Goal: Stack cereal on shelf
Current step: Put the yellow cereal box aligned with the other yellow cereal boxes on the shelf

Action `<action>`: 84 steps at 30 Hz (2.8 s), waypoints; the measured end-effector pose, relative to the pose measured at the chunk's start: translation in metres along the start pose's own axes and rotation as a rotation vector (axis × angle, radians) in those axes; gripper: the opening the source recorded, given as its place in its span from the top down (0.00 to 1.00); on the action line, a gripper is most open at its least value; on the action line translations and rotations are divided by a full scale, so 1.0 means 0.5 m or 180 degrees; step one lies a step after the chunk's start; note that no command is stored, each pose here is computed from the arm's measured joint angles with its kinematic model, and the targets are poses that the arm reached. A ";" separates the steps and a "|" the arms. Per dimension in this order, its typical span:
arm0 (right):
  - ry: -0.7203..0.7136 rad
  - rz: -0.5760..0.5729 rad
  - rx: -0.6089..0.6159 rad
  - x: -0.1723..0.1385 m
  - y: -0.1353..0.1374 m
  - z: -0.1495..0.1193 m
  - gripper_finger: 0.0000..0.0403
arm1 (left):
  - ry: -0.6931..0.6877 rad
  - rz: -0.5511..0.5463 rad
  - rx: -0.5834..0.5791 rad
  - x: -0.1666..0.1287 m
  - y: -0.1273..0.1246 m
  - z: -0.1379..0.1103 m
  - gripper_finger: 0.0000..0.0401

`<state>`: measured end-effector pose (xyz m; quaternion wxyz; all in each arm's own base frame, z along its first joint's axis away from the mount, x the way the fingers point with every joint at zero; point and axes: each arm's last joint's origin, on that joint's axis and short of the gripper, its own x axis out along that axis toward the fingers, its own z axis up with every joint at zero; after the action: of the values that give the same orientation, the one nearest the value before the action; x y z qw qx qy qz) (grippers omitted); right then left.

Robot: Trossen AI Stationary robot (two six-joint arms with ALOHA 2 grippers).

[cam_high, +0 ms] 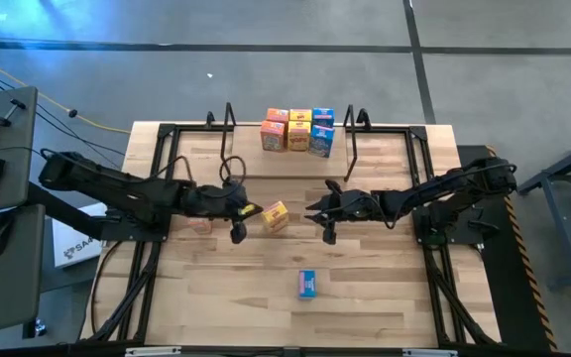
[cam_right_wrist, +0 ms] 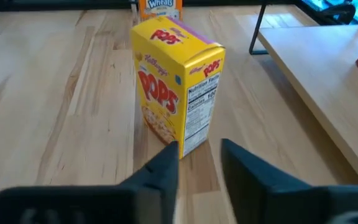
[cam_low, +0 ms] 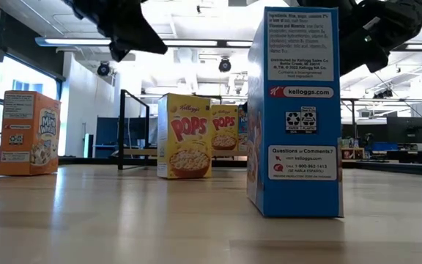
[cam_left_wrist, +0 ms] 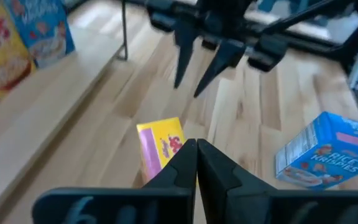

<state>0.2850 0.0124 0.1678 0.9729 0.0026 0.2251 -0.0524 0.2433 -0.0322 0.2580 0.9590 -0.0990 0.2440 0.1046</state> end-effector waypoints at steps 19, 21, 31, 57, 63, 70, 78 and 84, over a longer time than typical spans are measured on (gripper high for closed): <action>0.0201 -0.0329 -0.0063 0.010 -0.001 0.080 0.35 | -0.0986 0.0418 0.0207 -0.076 0.069 -0.057 0.99; 0.0227 -0.0330 -0.0072 0.010 0.000 0.088 0.35 | -0.1003 0.0441 0.0206 -0.077 0.074 -0.063 0.99; 0.0102 -0.0317 -0.0054 0.010 0.002 0.126 0.35 | -0.1127 0.0438 0.0178 -0.078 0.076 -0.058 0.99; 0.0533 -0.0092 -0.0269 0.061 0.067 0.243 0.24 | -0.1310 0.0449 0.0113 -0.079 0.107 -0.127 0.99; 0.0974 0.0261 -0.0956 0.100 0.078 0.271 0.23 | -0.1361 0.0467 0.0236 -0.086 0.108 -0.124 0.99; 0.1401 0.0509 -0.1407 0.155 0.048 0.289 0.23 | -0.1355 0.0479 0.0285 -0.086 0.108 -0.124 0.99; 0.1551 0.0601 -0.1368 0.191 0.007 0.277 0.23 | -0.1317 0.0492 0.0324 -0.085 0.108 -0.126 0.99; 0.1656 0.0681 -0.1225 0.193 -0.005 0.262 0.27 | -0.1318 0.0493 0.0329 -0.085 0.108 -0.126 0.99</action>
<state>0.4284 -0.0038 0.2431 0.8656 -0.1443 0.4699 0.0957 0.1649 -0.0019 0.2169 0.9816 -0.0071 0.0538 0.1833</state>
